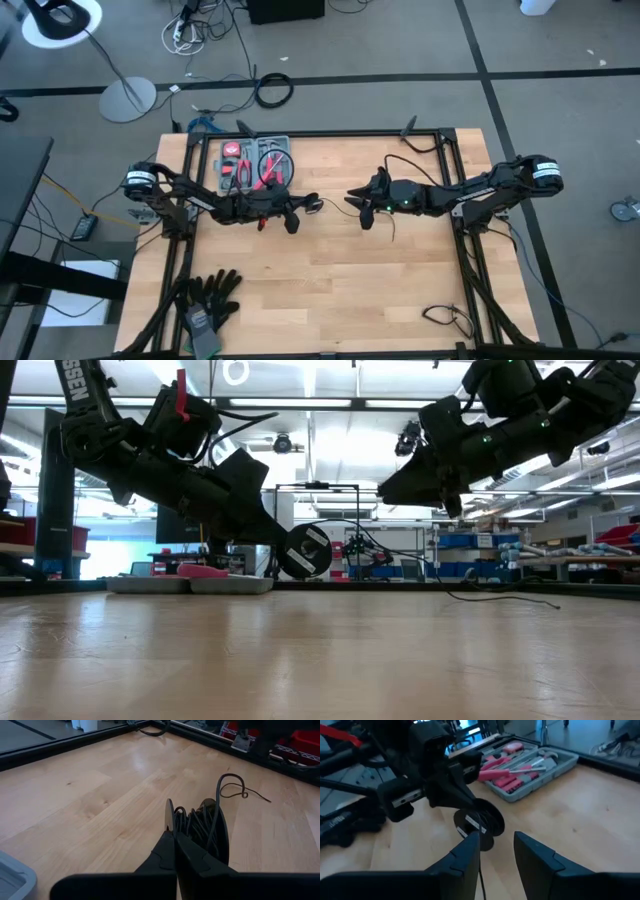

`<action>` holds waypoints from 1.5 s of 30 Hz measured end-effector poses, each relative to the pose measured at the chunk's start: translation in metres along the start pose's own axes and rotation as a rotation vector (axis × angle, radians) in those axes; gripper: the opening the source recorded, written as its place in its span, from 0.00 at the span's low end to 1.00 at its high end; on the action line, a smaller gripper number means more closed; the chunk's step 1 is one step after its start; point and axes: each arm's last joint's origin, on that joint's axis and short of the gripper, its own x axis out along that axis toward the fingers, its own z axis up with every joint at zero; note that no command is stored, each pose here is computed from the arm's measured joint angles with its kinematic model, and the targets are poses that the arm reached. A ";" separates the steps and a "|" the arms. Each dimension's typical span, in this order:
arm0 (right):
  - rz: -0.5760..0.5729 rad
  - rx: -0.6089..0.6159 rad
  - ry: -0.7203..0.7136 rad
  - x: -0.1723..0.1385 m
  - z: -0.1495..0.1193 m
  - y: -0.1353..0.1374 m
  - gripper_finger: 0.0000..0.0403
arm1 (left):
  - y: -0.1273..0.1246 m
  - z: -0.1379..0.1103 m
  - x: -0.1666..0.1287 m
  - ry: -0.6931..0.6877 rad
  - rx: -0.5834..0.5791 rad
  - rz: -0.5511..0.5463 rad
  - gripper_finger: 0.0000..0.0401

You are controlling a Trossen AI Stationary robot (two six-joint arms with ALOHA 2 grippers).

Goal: Coil cords
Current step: Coil the black wire onto the spool

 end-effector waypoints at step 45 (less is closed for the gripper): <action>-0.260 -0.278 0.317 0.052 -0.023 0.043 0.23 | 0.000 0.000 0.000 -0.001 0.023 0.001 0.00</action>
